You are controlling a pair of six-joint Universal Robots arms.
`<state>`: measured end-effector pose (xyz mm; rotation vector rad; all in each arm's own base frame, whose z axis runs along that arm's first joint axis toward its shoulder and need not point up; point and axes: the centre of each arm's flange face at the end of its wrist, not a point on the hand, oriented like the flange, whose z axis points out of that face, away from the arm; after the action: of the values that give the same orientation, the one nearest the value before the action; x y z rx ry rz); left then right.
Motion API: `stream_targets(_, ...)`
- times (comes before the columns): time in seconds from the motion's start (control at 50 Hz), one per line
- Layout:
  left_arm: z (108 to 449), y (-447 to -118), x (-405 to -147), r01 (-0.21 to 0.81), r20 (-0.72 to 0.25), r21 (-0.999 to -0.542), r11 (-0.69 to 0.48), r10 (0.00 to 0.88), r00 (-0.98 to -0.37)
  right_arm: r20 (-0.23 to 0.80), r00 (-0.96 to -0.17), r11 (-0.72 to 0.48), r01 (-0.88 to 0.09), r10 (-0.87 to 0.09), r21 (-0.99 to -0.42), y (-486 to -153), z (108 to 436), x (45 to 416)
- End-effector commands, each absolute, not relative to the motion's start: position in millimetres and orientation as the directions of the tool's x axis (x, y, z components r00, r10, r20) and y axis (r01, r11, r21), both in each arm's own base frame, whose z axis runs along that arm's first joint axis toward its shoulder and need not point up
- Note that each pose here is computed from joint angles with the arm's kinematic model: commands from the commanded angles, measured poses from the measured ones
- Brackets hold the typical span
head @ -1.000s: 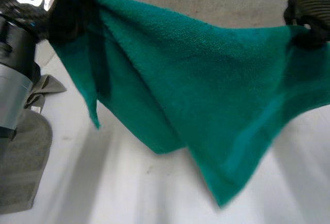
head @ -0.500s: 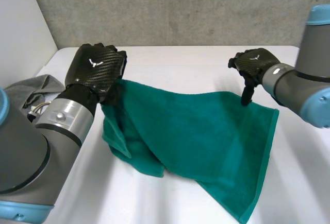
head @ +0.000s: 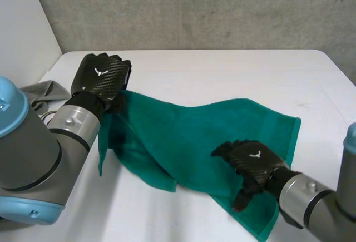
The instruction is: Fold the laundry.
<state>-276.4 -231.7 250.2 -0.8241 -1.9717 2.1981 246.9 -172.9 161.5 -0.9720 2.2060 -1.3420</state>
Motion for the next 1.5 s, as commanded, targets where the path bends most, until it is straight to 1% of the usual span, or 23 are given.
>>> stream_targets(0.02, 255.2, -231.3, -275.6, 0.284, -0.335, -0.941, -0.182, 0.393, -0.856, 0.036, -0.657, 0.293, -0.383, -0.753, -0.876, -168.6, 135.8, 257.8)
stream_targets(0.14, 255.3, -231.9, -274.6, 0.285, -0.335, -0.941, -0.181, 0.389, -0.858, 0.067, -0.653, 0.252, -0.382, -0.755, -0.889, -171.1, 129.7, 262.4)
stream_targets(0.24, 254.8, -232.6, -273.7, 0.285, -0.333, -0.942, -0.178, 0.386, -0.86, 0.108, -0.677, 0.232, -0.392, -0.728, -0.89, -178.3, 121.7, 261.3)
stream_targets(0.34, 255.2, -232.4, -273.4, 0.286, -0.333, -0.942, -0.177, 0.385, -0.861, 0.198, -0.698, 0.191, -0.438, -0.688, -0.879, -187.4, 122.5, 255.7)
stream_targets(0.4, 258.6, -231.6, -273.0, 0.281, -0.333, -0.942, -0.185, 0.382, -0.862, 0.236, -0.686, 0.157, -0.459, -0.688, -0.875, -189.5, 126.2, 254.7)
stream_targets(0.48, 266.4, -229.9, -270.2, 0.272, -0.329, -0.942, -0.199, 0.373, -0.868, 0.331, -0.659, 0.048, -0.487, -0.675, -0.872, -190.9, 153.2, 254.3)
stream_targets(0.5, 269.6, -229.4, -268.8, 0.269, -0.329, -0.941, -0.205, 0.368, -0.87, 0.376, -0.656, -0.006, -0.492, -0.654, -0.87, -192.9, 171.2, 251.9)
stream_targets(0.54, 272.1, -228.2, -267.8, 0.266, -0.328, -0.941, -0.21, 0.367, -0.87, 0.422, -0.669, -0.054, -0.497, -0.612, -0.866, -201.2, 192.8, 245.7)
stream_targets(0.56, 274.6, -227.3, -267.4, 0.262, -0.327, -0.94, -0.217, 0.365, -0.871, 0.459, -0.679, -0.082, -0.509, -0.574, -0.857, -209.0, 213.2, 238.4)
stream_targets(0.62, 279.0, -221.9, -267.0, 0.256, -0.327, -0.939, -0.228, 0.37, -0.87, 0.48, -0.675, -0.1, -0.52, -0.561, -0.848, -212.3, 239.5, 230.9)
stream_targets(0.64, 279.2, -220.5, -266.8, 0.257, -0.328, -0.939, -0.228, 0.371, -0.869, 0.479, -0.662, -0.115, -0.515, -0.576, -0.849, -212.0, 255.7, 230.0)
stream_targets(0.72, 272.6, -213.3, -266.0, 0.275, -0.332, -0.941, -0.196, 0.394, -0.857, 0.472, -0.632, -0.145, -0.498, -0.614, -0.855, -214.0, 283.5, 231.6)
stream_targets(0.78, 263.1, -209.3, -267.4, 0.295, -0.336, -0.942, -0.161, 0.418, -0.844, 0.467, -0.626, -0.154, -0.487, -0.625, -0.86, -219.3, 296.0, 230.6)
stream_targets(0.84, 245.5, -210.8, -273.3, 0.321, -0.341, -0.939, -0.121, 0.446, -0.828, 0.443, -0.637, -0.099, -0.499, -0.631, -0.861, -243.1, 288.7, 226.7)
stream_targets(0.86, 240.3, -212.4, -275.5, 0.327, -0.34, -0.939, -0.109, 0.453, -0.824, 0.43, -0.637, -0.074, -0.506, -0.64, -0.859, -250.1, 282.0, 226.9)
stream_targets(0.88, 235.2, -213.6, -278.0, 0.333, -0.34, -0.938, -0.1, 0.461, -0.82, 0.414, -0.636, -0.041, -0.515, -0.651, -0.856, -265.6, 270.8, 229.0)
stream_targets(0.94, 221.3, -219.7, -283.3, 0.353, -0.342, -0.933, -0.069, 0.471, -0.813, 0.397, -0.632, -0.001, -0.53, -0.665, -0.848, -284.8, 255.2, 233.6)
stream_targets(0.98, 213.3, -223.7, -285.8, 0.363, -0.343, -0.93, -0.052, 0.477, -0.809, 0.38, -0.64, 0.056, -0.553, -0.668, -0.832, -299.9, 239.6, 234.7)
stream_targets(1.06, 206.0, -222.1, -285.0, 0.381, -0.346, -0.924, -0.029, 0.487, -0.802, 0.39, -0.664, 0.121, -0.587, -0.637, -0.801, -322.1, 217.8, 236.3)
stream_targets(1.12, 202.2, -219.6, -282.9, 0.395, -0.35, -0.919, -0.015, 0.492, -0.797, 0.413, -0.696, 0.157, -0.599, -0.587, -0.785, -336.6, 206.9, 232.8)
stream_targets(1.26, 189.4, -205.6, -266.4, 0.451, -0.355, -0.889, 0.073, 0.512, -0.782, 0.445, -0.718, 0.131, -0.591, -0.535, -0.796, -353.3, 193.0, 233.2)
stream_targets(1.38, 188.1, -194.7, -249.2, 0.463, -0.341, -0.875, 0.139, 0.502, -0.795, 0.401, -0.746, 0.164, -0.555, -0.532, -0.816, -354.7, 184.3, 233.7)
stream_targets(1.5, 190.2, -181.6, -238.9, 0.453, -0.327, -0.877, 0.156, 0.496, -0.805, 0.378, -0.755, 0.185, -0.541, -0.536, -0.82, -350.9, 180.2, 233.6)
